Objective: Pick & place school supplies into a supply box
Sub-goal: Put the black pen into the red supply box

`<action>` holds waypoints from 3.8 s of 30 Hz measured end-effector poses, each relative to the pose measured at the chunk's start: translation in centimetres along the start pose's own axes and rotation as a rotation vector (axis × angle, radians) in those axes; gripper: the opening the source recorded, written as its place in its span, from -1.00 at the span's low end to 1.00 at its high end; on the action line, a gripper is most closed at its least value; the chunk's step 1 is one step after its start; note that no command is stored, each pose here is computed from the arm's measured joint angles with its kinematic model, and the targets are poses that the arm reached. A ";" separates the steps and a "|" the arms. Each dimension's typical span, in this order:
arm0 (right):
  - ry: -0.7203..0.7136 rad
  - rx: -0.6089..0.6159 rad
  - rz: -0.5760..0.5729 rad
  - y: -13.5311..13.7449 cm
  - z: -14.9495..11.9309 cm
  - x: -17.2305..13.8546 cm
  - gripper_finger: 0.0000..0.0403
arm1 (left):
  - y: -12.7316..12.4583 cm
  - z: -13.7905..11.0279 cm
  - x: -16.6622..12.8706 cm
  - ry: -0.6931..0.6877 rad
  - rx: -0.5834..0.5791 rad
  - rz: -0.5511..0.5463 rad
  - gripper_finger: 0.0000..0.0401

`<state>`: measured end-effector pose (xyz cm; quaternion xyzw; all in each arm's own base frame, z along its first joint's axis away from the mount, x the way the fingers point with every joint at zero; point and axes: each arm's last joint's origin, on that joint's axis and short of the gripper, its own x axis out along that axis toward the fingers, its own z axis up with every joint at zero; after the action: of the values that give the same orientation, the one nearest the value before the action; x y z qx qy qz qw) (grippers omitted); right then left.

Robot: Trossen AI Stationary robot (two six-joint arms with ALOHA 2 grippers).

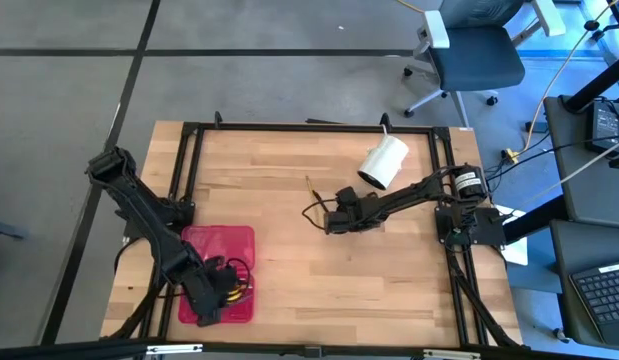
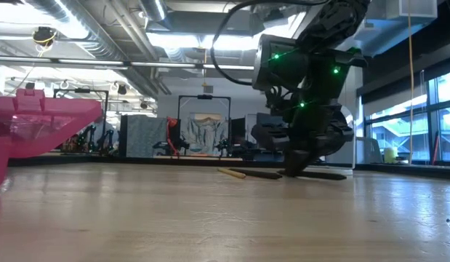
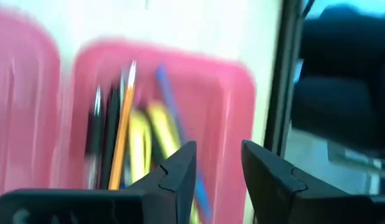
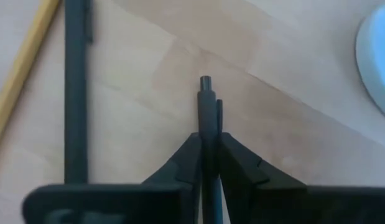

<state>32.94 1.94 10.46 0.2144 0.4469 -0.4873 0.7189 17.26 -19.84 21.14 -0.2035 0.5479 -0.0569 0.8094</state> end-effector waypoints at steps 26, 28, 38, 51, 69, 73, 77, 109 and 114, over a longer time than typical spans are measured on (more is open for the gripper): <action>-0.365 -0.207 0.404 2.1 -0.1 -12.9 -0.77 | -0.8 4.6 1.8 -0.676 0.275 0.288 -0.42; -0.489 -0.209 0.496 2.8 -0.4 -15.1 -0.77 | -0.9 5.6 2.8 -0.694 0.324 0.281 -0.42; -0.975 -0.376 0.869 4.9 -4.1 -24.4 -0.76 | -0.1 11.5 7.7 -0.920 0.524 0.139 -0.42; -1.125 -0.460 1.018 4.3 -6.1 -27.6 -0.76 | 2.5 16.3 7.1 -1.283 0.574 -0.163 -0.46; -1.131 -0.487 1.069 4.8 -4.5 -26.8 -0.76 | 2.5 16.7 6.1 -1.387 0.740 -0.158 -0.49; -1.112 -0.508 1.055 5.1 -4.9 -26.2 -0.76 | 2.4 16.7 5.8 -1.417 0.758 -0.154 -0.49; -1.099 -0.522 1.040 5.6 -5.2 -25.6 -0.76 | 2.3 16.7 5.6 -1.432 0.759 -0.157 -0.49; -0.670 -0.626 0.870 2.5 -7.1 -23.8 0.19 | 2.8 15.2 6.0 -0.969 0.682 0.152 -0.89; -0.581 -0.628 0.810 2.0 -7.5 -22.8 0.20 | 3.0 13.0 4.2 -0.704 0.562 0.140 -0.89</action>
<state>28.58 19.97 25.85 0.0029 0.2371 -0.0569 0.9698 30.29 -14.95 20.47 0.0544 0.2153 -0.0760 0.9721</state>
